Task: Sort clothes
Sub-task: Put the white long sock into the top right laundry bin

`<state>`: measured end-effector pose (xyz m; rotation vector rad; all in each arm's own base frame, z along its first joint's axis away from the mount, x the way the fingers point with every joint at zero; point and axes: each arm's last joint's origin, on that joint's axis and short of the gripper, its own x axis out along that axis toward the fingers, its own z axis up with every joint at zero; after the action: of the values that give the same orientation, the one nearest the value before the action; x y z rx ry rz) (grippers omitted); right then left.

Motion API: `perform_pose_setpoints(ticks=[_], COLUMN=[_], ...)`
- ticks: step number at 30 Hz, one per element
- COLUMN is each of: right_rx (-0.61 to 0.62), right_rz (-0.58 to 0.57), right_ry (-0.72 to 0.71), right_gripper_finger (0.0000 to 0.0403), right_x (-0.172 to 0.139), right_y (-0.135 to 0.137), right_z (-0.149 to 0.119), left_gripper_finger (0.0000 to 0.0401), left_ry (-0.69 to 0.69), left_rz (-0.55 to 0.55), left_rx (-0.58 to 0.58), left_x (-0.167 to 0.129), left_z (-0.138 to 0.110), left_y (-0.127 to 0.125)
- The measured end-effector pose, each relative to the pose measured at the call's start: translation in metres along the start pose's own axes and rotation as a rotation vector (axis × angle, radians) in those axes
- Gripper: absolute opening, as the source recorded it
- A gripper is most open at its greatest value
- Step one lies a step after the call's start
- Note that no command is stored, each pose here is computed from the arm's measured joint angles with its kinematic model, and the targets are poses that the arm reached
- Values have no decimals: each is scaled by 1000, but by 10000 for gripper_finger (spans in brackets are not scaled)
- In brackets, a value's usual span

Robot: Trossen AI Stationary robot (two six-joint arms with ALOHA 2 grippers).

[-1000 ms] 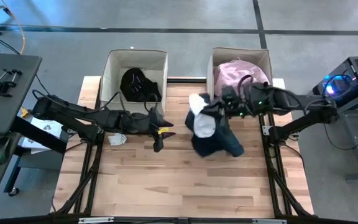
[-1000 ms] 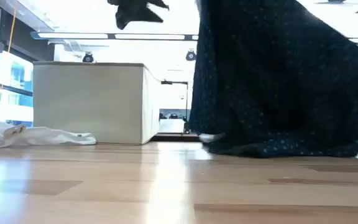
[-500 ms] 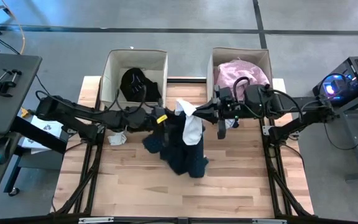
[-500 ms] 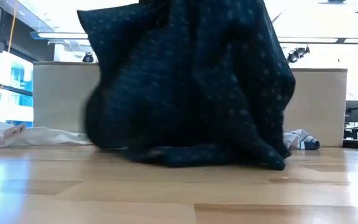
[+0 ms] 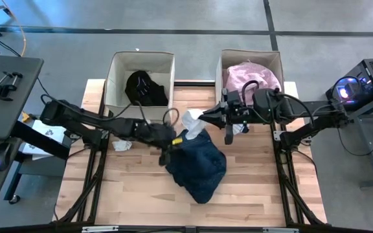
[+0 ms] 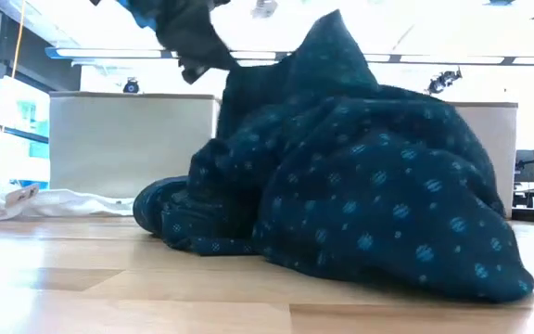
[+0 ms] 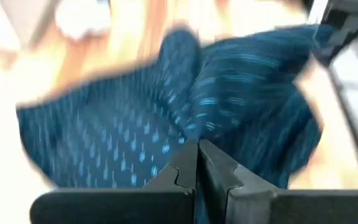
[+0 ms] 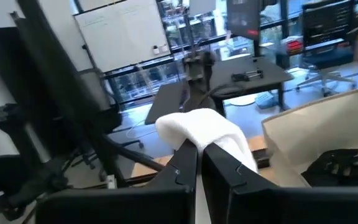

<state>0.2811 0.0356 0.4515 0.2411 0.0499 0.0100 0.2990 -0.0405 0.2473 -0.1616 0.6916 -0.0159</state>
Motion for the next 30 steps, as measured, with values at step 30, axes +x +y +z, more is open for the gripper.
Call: perform_pose_setpoints(ticks=[30], right_rx=[193], right_rz=[-1185], right_ry=[879], right_gripper_finger=[98], right_x=[-99], right_y=[-235], right_z=[-89], left_gripper_finger=[0], left_ry=[-150], left_rz=[24], left_rx=[-250], left_x=[-122], left_z=[-9], left_y=[-27])
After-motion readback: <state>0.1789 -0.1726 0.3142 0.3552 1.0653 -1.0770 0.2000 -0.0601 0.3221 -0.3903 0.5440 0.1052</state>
